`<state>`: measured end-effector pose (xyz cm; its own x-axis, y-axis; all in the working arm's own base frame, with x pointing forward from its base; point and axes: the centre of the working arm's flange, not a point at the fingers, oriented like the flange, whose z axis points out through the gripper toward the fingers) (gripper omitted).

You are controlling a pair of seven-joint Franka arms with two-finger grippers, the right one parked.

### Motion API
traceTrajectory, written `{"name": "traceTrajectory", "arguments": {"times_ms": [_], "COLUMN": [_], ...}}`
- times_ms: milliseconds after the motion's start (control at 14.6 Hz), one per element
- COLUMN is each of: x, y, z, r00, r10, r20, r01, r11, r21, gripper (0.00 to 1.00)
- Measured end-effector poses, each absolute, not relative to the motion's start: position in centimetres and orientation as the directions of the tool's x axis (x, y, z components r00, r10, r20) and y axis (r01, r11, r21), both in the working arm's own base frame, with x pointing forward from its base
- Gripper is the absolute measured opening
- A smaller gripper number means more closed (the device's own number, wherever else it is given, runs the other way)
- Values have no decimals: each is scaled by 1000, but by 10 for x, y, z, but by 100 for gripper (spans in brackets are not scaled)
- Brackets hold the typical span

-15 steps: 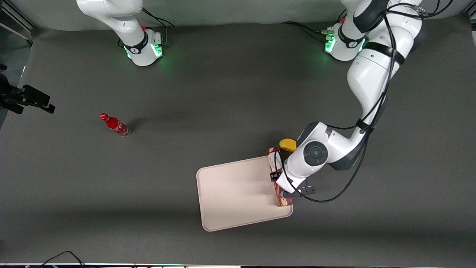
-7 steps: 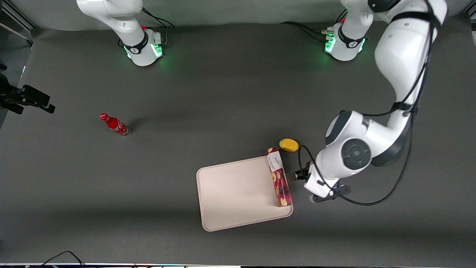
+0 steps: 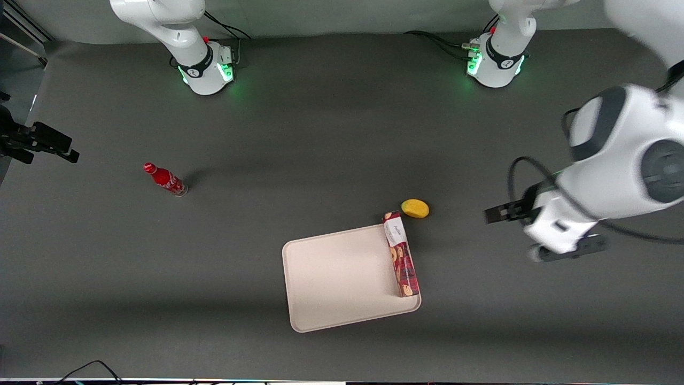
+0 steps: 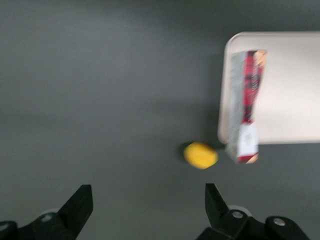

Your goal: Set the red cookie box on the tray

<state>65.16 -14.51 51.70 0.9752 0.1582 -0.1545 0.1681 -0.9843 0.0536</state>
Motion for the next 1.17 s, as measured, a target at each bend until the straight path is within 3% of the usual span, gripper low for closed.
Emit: {"name": "traceTrajectory", "arguments": {"times_ms": [275,480,824,1167], "x": [621,597,532,510], "y": [-64,-25,15,8], "z": [573,575,584,630], "r00": [981,980,985,996], "r10": [59,4,-19,-24], "r20": [-185,-200,-170,-86], "r01": [66,15,-8,-20], "r11": [-997,-998,-998,-999], "r21": [32,53,61,50], "gripper": [100,100,100,100]}}
